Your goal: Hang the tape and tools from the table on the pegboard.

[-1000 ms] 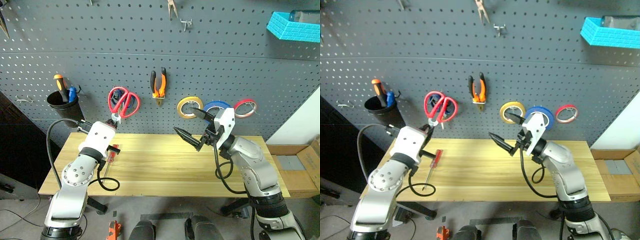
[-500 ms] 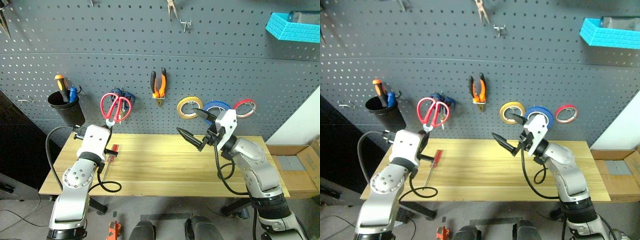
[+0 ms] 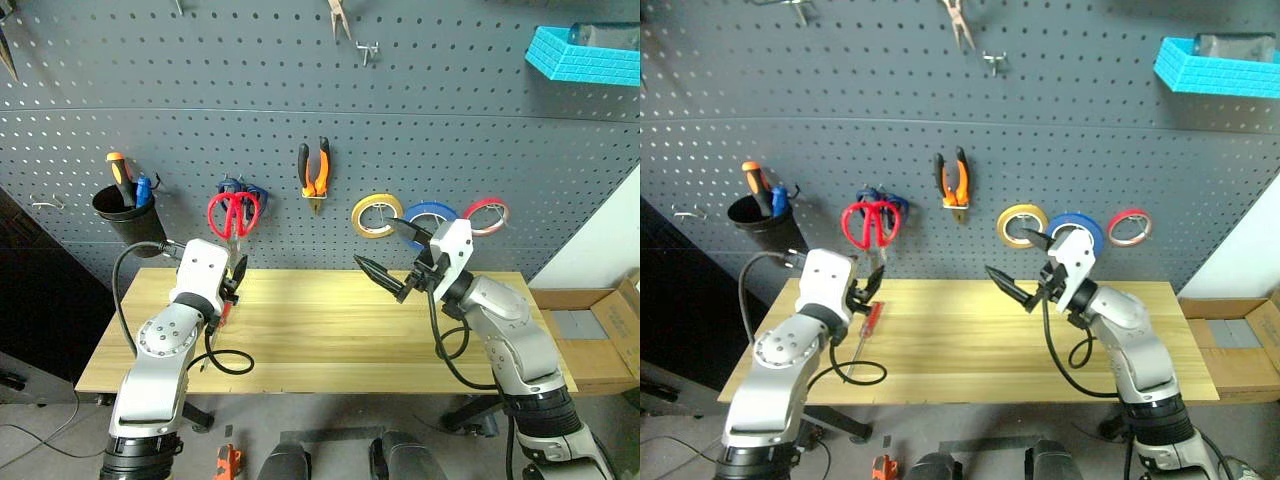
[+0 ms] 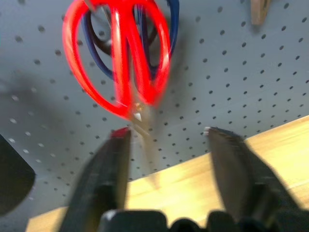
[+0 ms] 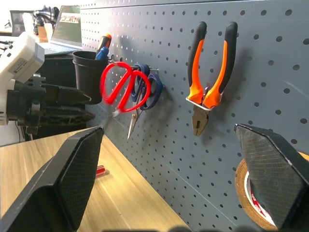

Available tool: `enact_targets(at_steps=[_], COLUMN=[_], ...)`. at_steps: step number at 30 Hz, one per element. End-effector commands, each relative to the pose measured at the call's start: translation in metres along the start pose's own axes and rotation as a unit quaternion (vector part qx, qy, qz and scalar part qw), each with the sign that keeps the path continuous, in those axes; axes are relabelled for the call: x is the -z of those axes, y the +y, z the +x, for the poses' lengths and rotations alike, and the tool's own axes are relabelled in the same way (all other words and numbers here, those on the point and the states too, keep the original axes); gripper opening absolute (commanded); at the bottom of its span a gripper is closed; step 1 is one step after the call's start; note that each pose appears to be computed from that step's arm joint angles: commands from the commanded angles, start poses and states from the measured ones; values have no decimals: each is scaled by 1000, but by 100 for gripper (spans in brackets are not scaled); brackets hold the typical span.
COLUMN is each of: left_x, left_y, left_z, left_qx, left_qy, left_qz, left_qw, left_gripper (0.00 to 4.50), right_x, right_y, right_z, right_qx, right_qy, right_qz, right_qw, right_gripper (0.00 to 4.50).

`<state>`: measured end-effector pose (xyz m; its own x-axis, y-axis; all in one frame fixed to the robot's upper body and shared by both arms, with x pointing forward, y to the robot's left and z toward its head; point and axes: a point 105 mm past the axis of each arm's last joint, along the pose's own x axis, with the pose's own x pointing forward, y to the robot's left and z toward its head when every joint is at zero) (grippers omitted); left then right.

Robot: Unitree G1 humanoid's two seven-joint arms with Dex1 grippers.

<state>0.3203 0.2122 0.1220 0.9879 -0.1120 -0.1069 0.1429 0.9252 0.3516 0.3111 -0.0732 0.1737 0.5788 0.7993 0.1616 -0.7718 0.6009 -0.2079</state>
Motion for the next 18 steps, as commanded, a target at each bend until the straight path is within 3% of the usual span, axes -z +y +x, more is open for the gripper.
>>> enact_targets(at_steps=[1,2,10,18], left_x=[5,12,95,107], left_y=[-4,-5,-10,26], left_z=[-4,-6,-30,6], left_qx=[4,4,-17,-20], left_qy=[2,11,138,144], left_qz=[-8,-13,-106,-112], left_qw=[1000,1000,985,983], left_gripper=[409,447,447,447], right_x=[-11,-10,17,12], right_y=[2,3,39,83], right_z=[-3,-4,0,46], right_qx=[-5,-8,-93,-167], right_qy=[-13,-10,57,31], right_qz=[-21,-23,-87,-97], right_qw=[1000,1000,990,981], right_gripper=[450,450,450,450])
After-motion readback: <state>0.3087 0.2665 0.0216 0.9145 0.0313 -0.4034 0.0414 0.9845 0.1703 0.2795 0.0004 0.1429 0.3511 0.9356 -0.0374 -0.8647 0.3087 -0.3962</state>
